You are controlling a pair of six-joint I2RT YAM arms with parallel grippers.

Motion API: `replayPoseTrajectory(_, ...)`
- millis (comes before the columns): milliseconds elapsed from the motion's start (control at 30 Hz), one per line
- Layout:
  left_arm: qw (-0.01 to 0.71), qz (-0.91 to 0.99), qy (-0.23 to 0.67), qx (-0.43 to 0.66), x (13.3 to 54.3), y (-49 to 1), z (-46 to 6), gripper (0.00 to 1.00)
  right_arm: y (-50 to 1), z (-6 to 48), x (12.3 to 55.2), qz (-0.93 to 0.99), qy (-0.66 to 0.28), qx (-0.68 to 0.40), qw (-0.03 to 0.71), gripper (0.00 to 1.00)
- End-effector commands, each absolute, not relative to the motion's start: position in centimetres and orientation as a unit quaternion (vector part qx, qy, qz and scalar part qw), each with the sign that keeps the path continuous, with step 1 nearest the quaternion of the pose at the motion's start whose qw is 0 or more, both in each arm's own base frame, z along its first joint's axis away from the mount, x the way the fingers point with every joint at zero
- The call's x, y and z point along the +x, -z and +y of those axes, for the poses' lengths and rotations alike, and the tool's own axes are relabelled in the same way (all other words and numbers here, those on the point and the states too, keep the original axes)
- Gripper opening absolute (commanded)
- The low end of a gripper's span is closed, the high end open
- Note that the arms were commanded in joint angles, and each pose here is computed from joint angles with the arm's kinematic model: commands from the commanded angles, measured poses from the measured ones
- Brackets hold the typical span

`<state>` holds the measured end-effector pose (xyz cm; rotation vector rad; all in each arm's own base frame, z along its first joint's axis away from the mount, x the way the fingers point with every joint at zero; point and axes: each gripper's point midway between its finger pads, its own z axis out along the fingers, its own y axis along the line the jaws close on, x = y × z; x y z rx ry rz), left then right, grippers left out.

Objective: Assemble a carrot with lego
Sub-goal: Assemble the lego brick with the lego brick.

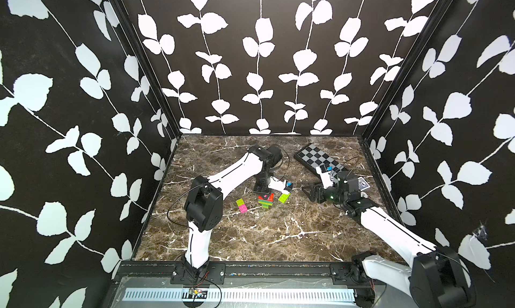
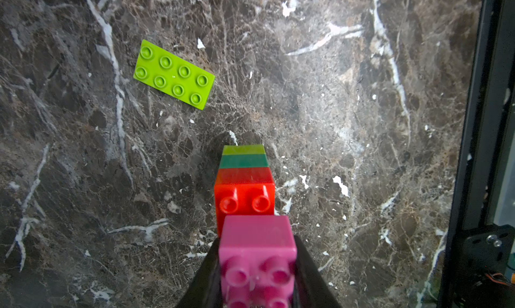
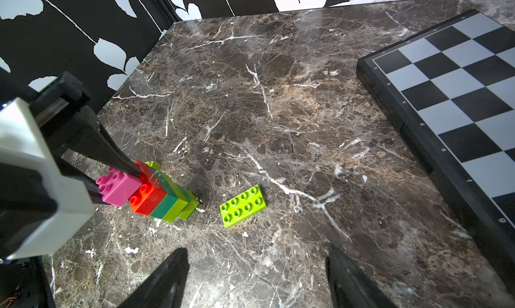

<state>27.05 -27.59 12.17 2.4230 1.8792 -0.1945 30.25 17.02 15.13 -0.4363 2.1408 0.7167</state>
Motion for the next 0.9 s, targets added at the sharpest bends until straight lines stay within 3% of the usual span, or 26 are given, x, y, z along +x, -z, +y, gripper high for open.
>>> replayPoseTrajectory(0,0.001,0.62,0.057,0.782,26.4,-10.5,-26.5,0.05,-14.4,17.1,30.1,0.848,-0.291,-0.173,0.407,0.78)
replayPoseTrajectory(867,0.045,0.62,0.074,0.78,26.3,-13.1,-27.2,0.06,-14.0,17.2,30.0,0.85,-0.293,-0.176,0.401,0.78)
